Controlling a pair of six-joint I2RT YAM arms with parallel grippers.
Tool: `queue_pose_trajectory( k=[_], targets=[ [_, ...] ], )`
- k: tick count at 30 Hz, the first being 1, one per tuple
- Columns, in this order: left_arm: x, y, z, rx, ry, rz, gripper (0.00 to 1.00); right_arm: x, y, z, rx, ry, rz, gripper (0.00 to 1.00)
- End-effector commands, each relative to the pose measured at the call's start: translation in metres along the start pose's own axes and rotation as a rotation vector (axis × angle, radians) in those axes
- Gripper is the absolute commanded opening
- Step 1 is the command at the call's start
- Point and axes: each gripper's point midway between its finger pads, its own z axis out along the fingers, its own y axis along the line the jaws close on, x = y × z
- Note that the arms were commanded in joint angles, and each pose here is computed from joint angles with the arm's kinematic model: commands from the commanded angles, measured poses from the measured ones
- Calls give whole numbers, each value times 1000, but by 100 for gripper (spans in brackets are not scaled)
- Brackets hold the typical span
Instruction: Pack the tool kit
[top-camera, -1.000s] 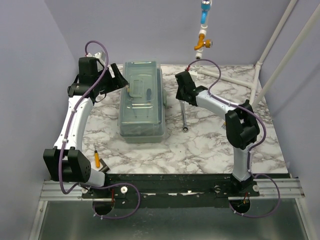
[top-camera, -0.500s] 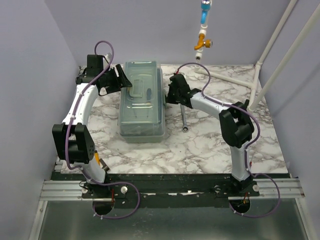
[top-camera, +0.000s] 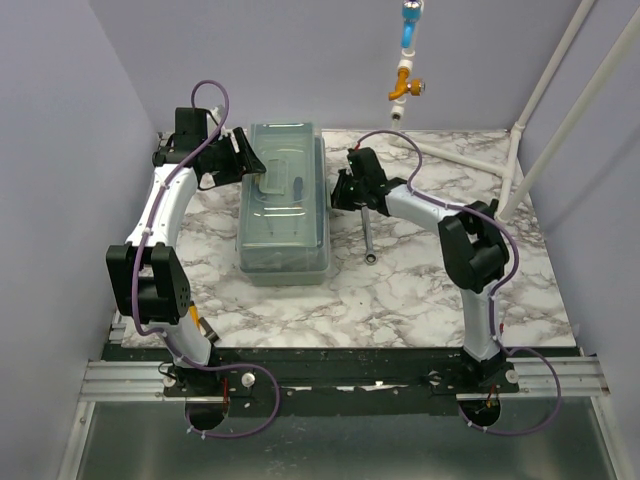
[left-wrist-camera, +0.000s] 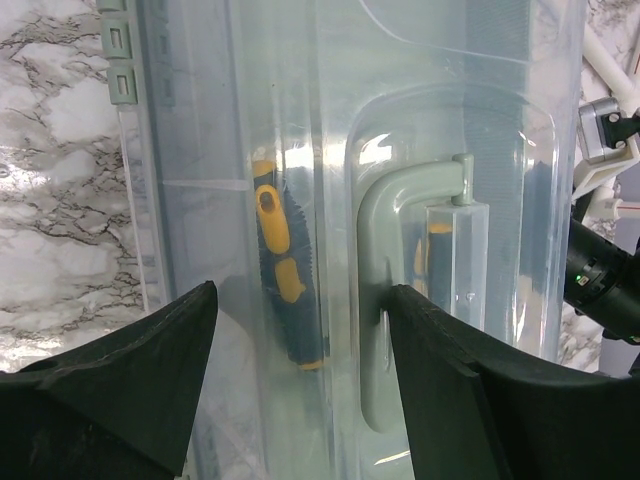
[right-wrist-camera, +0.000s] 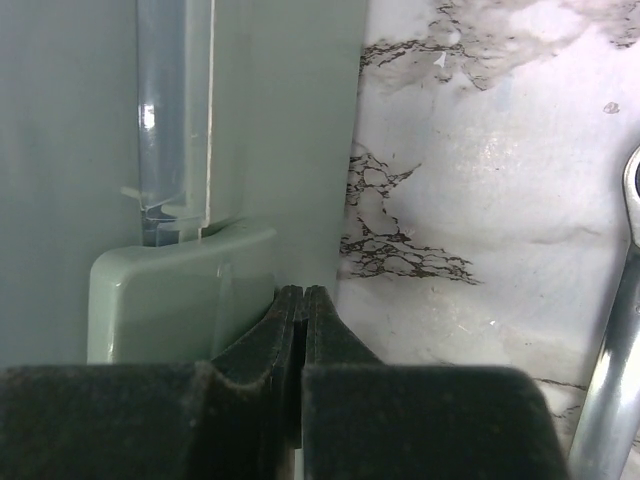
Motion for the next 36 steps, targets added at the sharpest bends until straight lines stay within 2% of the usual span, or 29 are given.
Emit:
queue_pose_trajectory(
  k=[1, 6, 11, 15, 16, 17, 18, 19, 20, 21, 22, 23, 26, 29, 34, 36],
  targets=[
    [42, -12, 20, 58, 173, -20, 68, 1, 71, 1, -248, -1, 10, 1],
    [37, -6, 18, 19, 137, -5, 69, -22, 27, -17, 20, -112, 20, 1],
    [36, -8, 20, 29, 124, -22, 70, -49, -7, -58, 142, -228, 50, 1],
    [16, -9, -6, -12, 20, 32, 78, -59, -22, -97, 212, -310, 23, 1],
    [12, -12, -17, -8, -8, 40, 82, -60, -22, -106, 217, -323, 11, 2],
    [8, -13, -27, -7, -33, 44, 91, -60, -25, -115, 226, -337, 4, 3],
    [4, -17, -39, -5, -64, 54, 98, -59, -27, -123, 237, -347, -4, 6],
    [1, -20, -52, -11, -98, 66, 99, -58, -31, -132, 254, -367, -9, 12],
    [-3, -22, -64, -29, -134, 81, 99, -57, -38, -140, 276, -383, -10, 30],
    [-6, -22, -78, -57, -180, 94, 99, -59, -40, -149, 289, -409, -11, 60],
    [-9, -25, -92, -70, -224, 106, 99, -58, -45, -158, 299, -427, -10, 82],
    [-12, -26, -107, -94, -276, 115, 99, -60, -51, -166, 313, -447, -2, 98],
    [-16, -24, -142, -155, -411, 118, 99, -60, -67, -191, 348, -488, 26, 100],
    [-5, -7, -164, -221, -511, 21, 99, -55, -80, -211, 367, -530, 52, 100],
    [23, 59, -168, -357, -629, -168, 99, -43, -109, -246, 450, -637, 107, 100],
    [33, 85, -162, -415, -665, -215, 99, -36, -123, -257, 488, -684, 76, 100]
  ],
)
